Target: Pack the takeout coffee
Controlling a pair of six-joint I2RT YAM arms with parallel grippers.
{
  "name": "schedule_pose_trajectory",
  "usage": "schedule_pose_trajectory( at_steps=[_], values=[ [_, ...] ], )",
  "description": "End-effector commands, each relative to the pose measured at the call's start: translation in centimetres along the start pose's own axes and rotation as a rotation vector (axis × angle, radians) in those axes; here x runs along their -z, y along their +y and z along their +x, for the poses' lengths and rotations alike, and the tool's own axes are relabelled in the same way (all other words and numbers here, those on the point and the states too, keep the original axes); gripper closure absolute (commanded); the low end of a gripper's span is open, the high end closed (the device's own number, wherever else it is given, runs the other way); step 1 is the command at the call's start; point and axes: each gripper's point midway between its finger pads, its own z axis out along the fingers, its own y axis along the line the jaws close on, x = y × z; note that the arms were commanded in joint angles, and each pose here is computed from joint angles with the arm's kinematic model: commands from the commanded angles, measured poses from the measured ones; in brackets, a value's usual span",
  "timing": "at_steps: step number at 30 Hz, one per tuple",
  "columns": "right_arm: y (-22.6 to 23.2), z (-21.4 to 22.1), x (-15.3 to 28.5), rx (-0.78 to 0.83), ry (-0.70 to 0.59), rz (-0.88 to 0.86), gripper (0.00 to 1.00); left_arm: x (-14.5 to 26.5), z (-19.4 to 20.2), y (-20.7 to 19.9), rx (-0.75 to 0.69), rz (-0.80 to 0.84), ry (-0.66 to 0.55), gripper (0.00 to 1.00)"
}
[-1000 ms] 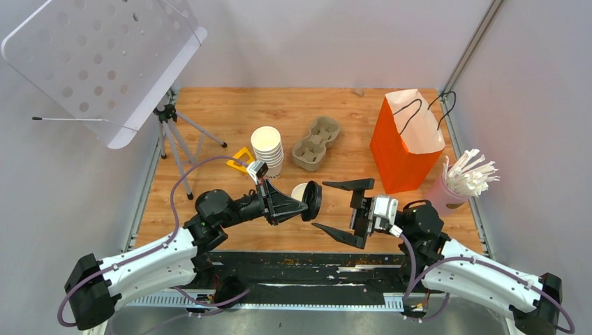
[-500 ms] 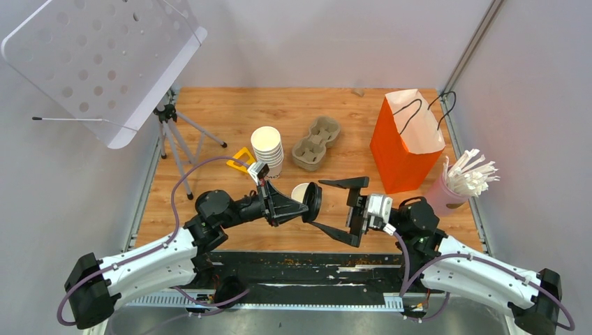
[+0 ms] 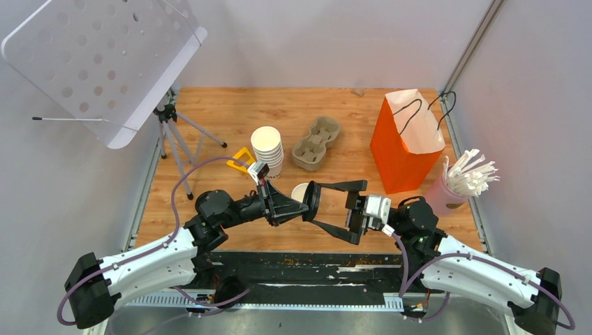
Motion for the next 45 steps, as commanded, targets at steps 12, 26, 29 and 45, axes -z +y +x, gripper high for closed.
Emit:
schedule_pose_trajectory(
  at_steps=[12,26,29,45],
  values=[
    [-0.8,-2.4,-0.6,0.016,-0.043,0.011,0.30,0.0,0.1,-1.5,-0.055,0.014,-0.007,0.72],
    [-5.4,0.2,3.3,-0.237,0.203,0.384,0.32,6.1,-7.8,5.6,-0.448,-0.531,-0.383,0.19],
    [-6.4,1.6,4.6,-0.291,0.323,0.484,0.32,8.4,-8.7,5.8,-0.559,-0.654,-0.416,0.02],
    [-5.5,8.5,5.5,-0.575,0.946,0.643,0.30,11.4,-8.1,8.1,-0.995,-0.858,-0.108,0.00]
  ],
)
